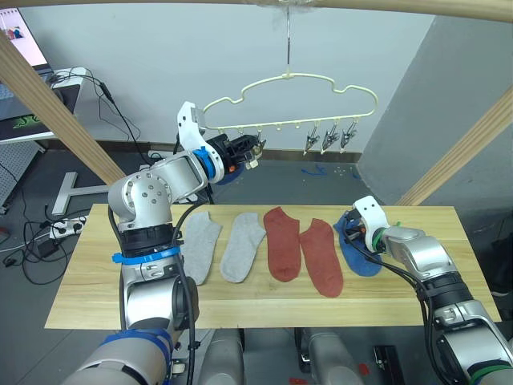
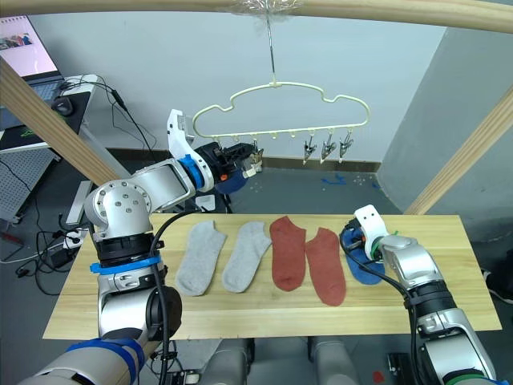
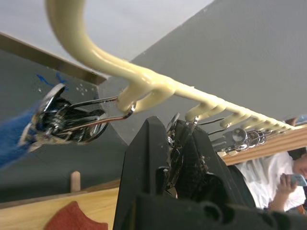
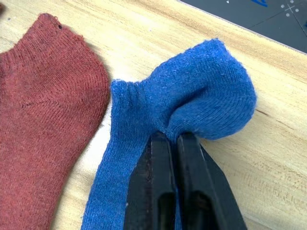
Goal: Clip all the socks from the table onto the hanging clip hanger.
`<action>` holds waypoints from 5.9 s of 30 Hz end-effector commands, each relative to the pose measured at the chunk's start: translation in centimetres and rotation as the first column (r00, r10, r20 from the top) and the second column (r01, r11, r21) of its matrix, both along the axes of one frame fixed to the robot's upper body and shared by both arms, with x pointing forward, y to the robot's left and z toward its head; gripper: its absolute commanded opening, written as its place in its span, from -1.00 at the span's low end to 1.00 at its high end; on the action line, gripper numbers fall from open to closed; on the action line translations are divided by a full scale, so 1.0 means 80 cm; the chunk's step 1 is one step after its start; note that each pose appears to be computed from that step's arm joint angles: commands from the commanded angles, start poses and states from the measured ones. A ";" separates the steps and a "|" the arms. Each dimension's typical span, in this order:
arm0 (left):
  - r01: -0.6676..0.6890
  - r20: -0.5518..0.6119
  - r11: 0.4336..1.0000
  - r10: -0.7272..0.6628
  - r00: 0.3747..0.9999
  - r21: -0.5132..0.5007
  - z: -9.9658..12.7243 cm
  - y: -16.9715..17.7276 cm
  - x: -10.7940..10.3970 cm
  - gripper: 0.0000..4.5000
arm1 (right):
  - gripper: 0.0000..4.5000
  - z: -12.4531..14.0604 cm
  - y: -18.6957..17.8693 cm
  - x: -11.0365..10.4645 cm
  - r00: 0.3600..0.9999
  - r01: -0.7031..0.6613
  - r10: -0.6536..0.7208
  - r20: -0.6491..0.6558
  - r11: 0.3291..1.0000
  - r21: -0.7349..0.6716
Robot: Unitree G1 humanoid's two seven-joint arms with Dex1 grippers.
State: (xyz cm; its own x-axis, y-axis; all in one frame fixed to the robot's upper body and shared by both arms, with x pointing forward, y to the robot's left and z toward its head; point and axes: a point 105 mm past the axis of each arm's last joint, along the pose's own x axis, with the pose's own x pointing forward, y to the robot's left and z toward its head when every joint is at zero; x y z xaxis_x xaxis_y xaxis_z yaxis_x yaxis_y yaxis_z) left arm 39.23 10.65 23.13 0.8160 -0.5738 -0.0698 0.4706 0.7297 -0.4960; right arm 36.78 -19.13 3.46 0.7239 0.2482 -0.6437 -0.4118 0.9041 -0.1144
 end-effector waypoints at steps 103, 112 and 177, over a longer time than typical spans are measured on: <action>0.138 0.216 0.960 -0.193 0.957 0.245 0.015 -0.006 -0.047 0.35 | 0.74 0.208 0.240 -0.021 0.837 -0.547 0.445 0.319 0.715 0.436; -0.048 0.412 0.918 -0.129 0.902 0.393 -0.004 0.021 -0.062 0.35 | 0.74 0.191 0.203 -0.049 0.847 -0.530 0.436 0.306 0.745 0.406; -0.324 0.579 0.850 0.027 0.815 0.416 -0.062 -0.039 0.020 -0.33 | 0.76 0.255 0.062 -0.121 0.840 -0.424 0.291 0.459 0.879 0.219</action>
State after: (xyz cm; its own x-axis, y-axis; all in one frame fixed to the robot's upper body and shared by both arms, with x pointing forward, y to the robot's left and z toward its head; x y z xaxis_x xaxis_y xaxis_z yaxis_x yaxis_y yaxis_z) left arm 41.16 7.46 16.60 0.8932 -0.4311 0.1275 0.4002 0.8917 0.2115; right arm 27.40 -14.22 23.03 0.7172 0.6681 -0.1981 -0.6892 0.7222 -0.0595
